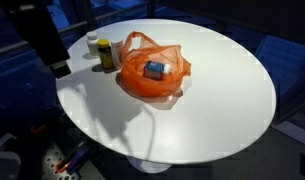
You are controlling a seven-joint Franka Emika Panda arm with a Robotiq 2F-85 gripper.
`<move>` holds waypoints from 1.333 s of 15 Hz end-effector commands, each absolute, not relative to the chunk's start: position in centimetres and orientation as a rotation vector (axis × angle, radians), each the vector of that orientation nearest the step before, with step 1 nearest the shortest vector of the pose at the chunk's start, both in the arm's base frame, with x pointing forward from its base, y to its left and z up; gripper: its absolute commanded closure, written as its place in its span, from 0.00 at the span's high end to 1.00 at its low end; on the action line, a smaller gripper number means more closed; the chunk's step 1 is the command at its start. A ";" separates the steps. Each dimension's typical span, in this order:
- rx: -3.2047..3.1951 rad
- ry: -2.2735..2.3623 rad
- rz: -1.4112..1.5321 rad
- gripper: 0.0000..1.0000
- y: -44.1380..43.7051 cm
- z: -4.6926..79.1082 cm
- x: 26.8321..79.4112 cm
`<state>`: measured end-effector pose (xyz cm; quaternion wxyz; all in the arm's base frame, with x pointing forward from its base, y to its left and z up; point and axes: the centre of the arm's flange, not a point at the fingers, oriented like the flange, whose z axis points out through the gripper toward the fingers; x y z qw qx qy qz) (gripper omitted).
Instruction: Put the white and blue bottle in the plastic bag
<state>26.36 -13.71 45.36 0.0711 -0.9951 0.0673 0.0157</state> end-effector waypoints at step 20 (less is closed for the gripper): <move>-3.045 0.291 -0.044 1.00 -5.7 46.1 35.4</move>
